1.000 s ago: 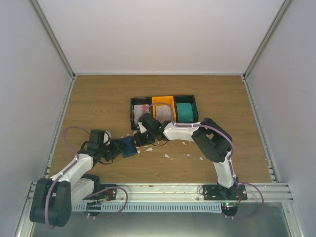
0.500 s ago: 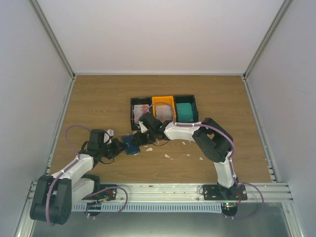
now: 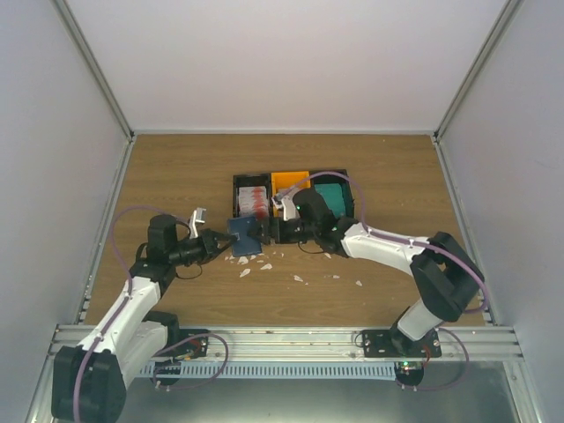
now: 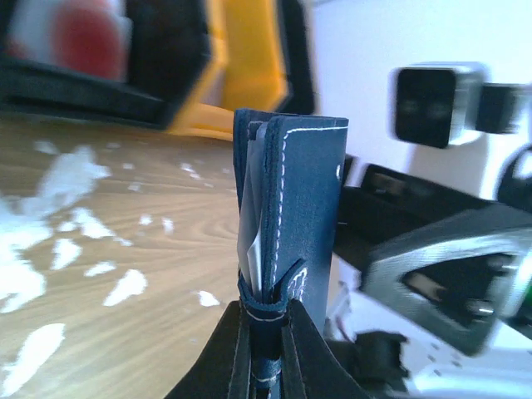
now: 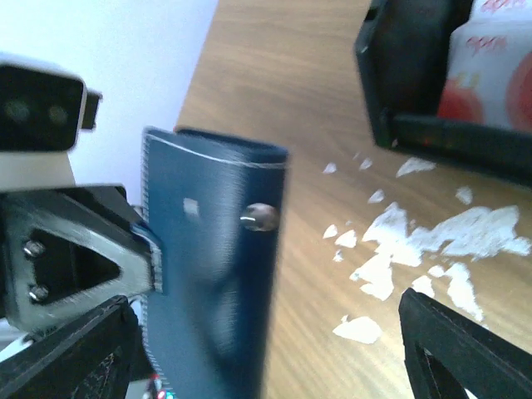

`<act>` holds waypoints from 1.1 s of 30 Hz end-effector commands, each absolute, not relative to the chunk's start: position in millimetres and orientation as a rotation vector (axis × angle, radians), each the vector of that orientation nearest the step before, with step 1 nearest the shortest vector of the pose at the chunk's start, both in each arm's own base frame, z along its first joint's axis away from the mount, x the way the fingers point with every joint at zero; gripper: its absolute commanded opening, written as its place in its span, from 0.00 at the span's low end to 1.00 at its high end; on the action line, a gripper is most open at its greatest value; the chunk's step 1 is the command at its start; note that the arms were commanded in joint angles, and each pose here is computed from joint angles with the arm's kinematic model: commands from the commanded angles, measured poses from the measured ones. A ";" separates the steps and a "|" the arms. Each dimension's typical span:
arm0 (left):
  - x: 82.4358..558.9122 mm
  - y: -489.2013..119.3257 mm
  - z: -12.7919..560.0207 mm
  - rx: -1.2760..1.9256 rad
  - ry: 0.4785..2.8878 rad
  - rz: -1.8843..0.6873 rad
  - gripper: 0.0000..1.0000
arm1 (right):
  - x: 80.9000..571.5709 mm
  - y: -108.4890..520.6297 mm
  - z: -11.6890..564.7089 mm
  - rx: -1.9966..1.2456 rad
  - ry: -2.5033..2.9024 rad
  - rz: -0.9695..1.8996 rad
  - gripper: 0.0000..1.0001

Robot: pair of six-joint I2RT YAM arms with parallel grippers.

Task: Put the credit cards into the card holder
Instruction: Turn over the card holder at the center of the board.

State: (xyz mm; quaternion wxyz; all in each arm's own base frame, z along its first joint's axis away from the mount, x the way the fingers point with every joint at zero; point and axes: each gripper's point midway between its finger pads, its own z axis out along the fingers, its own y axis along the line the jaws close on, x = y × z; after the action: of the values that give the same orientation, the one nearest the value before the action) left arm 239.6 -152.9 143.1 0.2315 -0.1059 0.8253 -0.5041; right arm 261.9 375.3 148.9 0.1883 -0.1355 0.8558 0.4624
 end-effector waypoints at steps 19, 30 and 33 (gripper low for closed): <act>232.5 -165.7 195.3 -0.146 2.200 -1.488 0.65 | 220.4 348.4 193.2 -0.469 2.246 1.278 0.00; 244.1 -143.4 152.8 -0.245 2.299 -1.159 0.83 | 222.5 193.8 96.3 -0.214 2.633 -0.106 0.00; 246.2 -141.6 146.3 -0.266 2.310 -1.132 0.83 | 216.5 188.9 86.0 -0.212 2.652 -0.299 0.01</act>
State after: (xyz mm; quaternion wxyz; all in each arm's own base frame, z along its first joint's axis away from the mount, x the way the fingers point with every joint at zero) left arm 239.6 -148.8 157.6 0.2543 -0.0941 0.8483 -0.4549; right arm 221.4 237.9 94.0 0.2306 -0.0907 0.9663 0.0700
